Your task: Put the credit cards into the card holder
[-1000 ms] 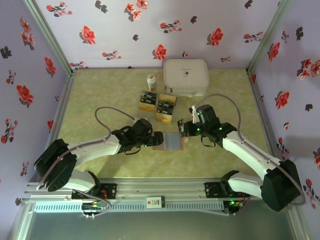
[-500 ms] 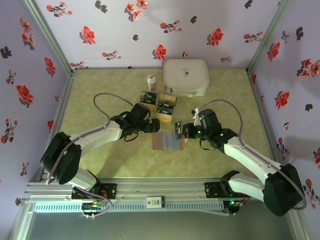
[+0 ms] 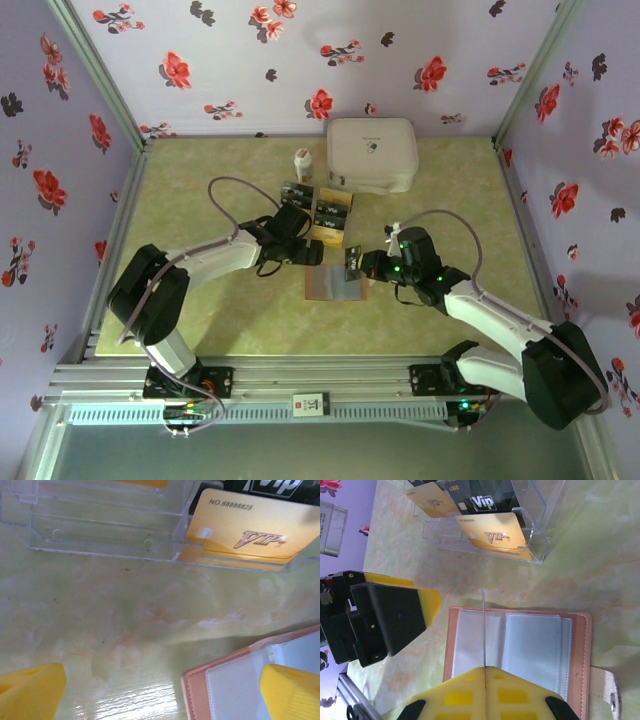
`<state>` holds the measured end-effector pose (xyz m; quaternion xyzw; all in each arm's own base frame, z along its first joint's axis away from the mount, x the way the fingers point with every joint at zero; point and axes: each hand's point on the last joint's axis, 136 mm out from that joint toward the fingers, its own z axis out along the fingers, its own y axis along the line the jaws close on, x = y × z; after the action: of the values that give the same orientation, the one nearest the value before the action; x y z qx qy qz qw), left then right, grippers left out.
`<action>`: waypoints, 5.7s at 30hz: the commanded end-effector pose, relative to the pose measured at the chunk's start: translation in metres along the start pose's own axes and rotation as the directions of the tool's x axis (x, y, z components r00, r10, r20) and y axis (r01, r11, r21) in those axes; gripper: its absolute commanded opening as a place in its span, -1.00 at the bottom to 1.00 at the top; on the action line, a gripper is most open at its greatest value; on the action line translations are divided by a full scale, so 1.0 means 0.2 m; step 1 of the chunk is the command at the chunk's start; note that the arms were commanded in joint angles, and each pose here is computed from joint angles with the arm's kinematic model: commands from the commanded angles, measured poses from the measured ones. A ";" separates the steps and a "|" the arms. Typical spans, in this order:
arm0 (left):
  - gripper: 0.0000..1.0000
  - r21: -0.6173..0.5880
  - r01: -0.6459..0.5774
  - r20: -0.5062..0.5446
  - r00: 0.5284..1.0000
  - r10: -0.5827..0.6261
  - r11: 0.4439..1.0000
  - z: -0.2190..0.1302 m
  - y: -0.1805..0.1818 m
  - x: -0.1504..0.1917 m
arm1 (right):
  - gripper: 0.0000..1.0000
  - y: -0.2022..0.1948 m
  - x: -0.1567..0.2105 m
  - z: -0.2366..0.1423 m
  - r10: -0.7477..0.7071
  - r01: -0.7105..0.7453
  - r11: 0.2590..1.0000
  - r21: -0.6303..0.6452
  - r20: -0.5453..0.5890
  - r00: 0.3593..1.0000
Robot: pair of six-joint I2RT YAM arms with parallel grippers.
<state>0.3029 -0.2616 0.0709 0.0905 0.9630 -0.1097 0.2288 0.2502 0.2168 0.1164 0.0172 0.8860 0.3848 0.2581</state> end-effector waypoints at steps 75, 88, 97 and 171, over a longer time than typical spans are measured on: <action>0.99 -0.179 -0.003 -0.011 1.000 0.001 0.984 0.09 0.14 0.40 | -1.00 -0.05 0.13 0.17 0.047 -0.055 0.988 -0.144 -0.064 0.997; 0.99 -0.175 0.007 0.001 1.000 -0.007 0.984 0.07 0.15 0.39 | -1.00 -0.06 0.13 0.19 0.091 -0.097 0.983 -0.159 -0.046 0.995; 0.99 -0.170 0.013 0.009 1.000 -0.011 0.985 0.05 0.15 0.39 | -1.00 -0.05 0.18 0.23 0.102 -0.110 0.980 -0.168 -0.058 0.993; 0.99 -0.174 0.013 0.006 1.000 -0.012 0.985 0.07 0.18 0.43 | -1.00 -0.12 0.30 0.37 0.154 -0.171 0.972 -0.159 -0.109 0.982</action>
<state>0.2498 -0.2351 0.0221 0.0648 0.9652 -0.0546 0.2473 0.2381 0.2618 0.0339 0.0478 0.8572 0.4763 0.1898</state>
